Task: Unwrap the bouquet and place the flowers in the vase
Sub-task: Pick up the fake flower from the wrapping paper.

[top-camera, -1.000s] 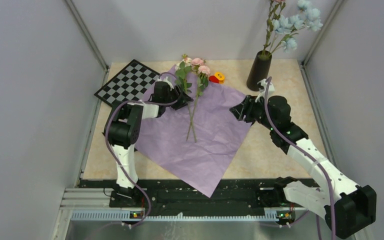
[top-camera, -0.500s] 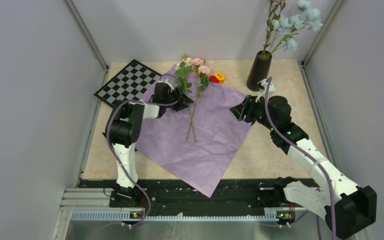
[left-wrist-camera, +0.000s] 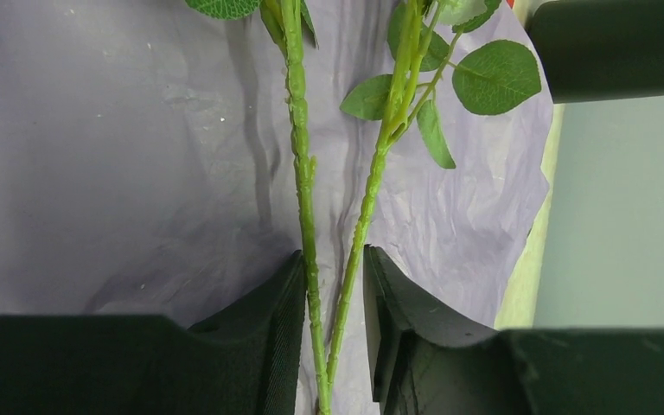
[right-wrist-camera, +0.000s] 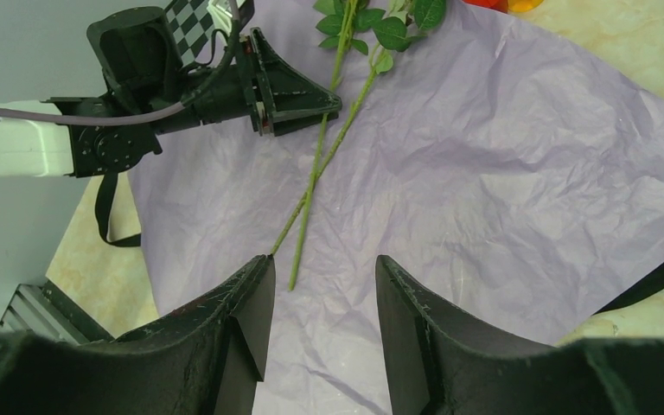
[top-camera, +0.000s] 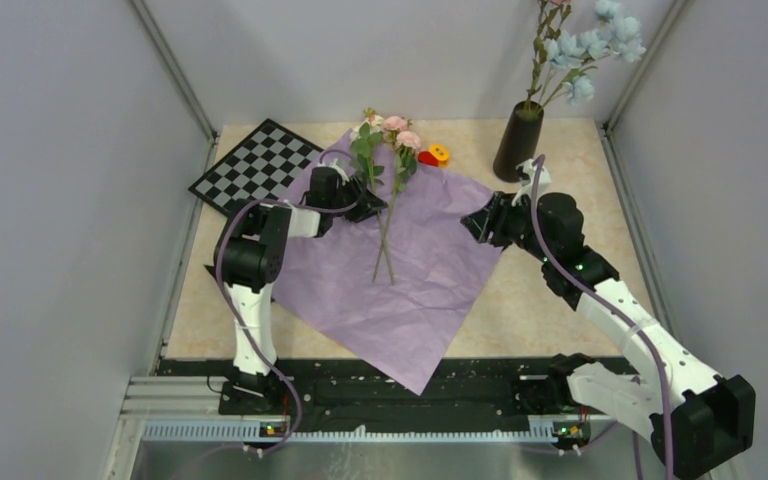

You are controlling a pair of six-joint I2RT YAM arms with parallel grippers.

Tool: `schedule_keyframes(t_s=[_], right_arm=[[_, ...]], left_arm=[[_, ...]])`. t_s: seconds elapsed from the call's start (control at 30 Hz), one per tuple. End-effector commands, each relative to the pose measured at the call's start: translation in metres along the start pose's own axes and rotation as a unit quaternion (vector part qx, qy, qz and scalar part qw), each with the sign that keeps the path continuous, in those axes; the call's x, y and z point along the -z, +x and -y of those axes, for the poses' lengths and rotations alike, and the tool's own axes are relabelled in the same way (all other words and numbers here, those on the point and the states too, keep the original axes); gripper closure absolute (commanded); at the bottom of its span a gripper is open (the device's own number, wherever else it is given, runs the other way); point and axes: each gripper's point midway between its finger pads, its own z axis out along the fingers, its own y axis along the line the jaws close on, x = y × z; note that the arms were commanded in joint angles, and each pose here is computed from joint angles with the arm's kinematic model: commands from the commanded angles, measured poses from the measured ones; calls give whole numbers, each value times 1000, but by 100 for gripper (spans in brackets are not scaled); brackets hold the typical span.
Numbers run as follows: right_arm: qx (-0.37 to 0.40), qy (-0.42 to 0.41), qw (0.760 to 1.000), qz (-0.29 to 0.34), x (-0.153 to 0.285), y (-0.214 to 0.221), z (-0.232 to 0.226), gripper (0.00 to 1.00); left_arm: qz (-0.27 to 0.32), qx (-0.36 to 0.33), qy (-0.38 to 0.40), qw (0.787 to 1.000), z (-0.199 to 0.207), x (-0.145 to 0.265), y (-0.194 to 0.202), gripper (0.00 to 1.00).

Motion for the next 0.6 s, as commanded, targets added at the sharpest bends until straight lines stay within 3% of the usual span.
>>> schedule_keyframes(t_s=[0.0, 0.4, 0.57], right_arm=[[12, -18, 999, 33, 7, -24, -15, 52], [12, -14, 999, 32, 8, -23, -13, 52], [11, -11, 999, 29, 8, -20, -11, 52]], left_arm=[[0, -1, 12, 1000, 0, -6, 2, 67], [13, -27, 22, 999, 20, 6, -9, 99], [25, -52, 39, 998, 33, 14, -15, 100]])
